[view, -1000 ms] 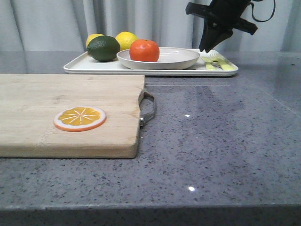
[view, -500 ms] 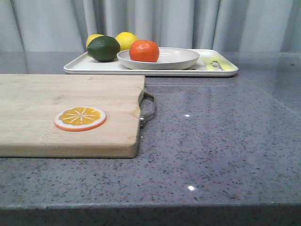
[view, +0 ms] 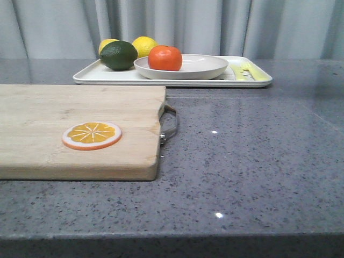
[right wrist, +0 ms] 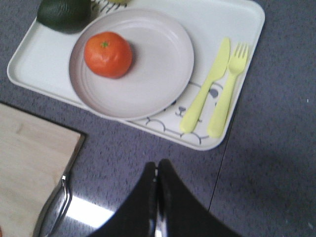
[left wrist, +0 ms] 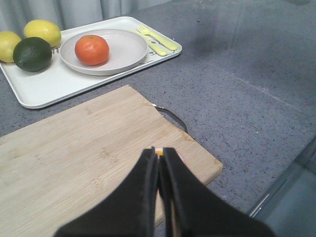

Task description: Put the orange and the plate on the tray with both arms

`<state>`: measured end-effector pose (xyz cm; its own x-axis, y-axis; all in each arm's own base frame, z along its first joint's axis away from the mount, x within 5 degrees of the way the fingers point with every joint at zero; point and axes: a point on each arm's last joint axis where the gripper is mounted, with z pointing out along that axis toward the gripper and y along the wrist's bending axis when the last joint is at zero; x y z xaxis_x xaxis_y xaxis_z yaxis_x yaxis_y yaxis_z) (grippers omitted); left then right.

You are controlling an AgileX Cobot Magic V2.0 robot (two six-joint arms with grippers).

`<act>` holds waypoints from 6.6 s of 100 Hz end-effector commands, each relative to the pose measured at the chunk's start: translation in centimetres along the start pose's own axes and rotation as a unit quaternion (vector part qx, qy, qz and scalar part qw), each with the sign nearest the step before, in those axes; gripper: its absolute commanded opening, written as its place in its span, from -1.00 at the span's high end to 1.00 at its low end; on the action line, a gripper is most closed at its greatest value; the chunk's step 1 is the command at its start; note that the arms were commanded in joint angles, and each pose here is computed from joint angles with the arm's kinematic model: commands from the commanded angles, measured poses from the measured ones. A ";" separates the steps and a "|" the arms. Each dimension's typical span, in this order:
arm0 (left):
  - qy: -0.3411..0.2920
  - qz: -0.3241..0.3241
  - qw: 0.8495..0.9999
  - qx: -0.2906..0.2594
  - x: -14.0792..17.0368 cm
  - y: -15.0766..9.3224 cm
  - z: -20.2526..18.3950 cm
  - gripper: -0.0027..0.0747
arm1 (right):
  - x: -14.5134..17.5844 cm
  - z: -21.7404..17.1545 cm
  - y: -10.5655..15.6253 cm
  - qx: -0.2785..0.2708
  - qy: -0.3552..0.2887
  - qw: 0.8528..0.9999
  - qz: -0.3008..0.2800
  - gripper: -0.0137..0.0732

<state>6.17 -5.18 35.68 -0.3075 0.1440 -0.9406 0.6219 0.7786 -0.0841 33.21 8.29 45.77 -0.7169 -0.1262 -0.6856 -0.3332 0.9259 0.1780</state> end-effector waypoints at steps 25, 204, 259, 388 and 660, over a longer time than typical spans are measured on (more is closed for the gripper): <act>-0.065 -0.006 0.998 0.011 -1.0 0.0 -1.8 0.98 | 7.9 -7.2 1.5 0.008 -0.089 0.996 -0.021 0.86; -0.088 -0.021 0.996 0.020 5.5 0.8 -4.4 0.98 | 26.7 -12.1 2.2 0.025 -0.259 0.965 -0.025 0.86; -0.205 -0.012 0.974 -0.094 5.0 1.3 -3.4 0.98 | 26.7 -12.1 2.2 0.025 -0.259 0.965 -0.025 0.86; -0.236 -0.062 0.916 -0.319 14.8 4.8 1.1 0.98 | 26.7 -12.1 2.2 0.025 -0.260 0.965 -0.025 0.86; -0.237 -0.062 0.915 -0.320 14.8 4.8 1.1 0.98 | 37.5 -2.9 -2.6 0.176 -0.466 0.867 -0.019 0.86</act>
<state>5.61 -0.01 20.47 -0.0013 -0.1147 -0.9934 -0.0005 0.9934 -0.1147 5.69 0.10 20.24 0.0456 0.0376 -0.9983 -0.0203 0.9991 0.0367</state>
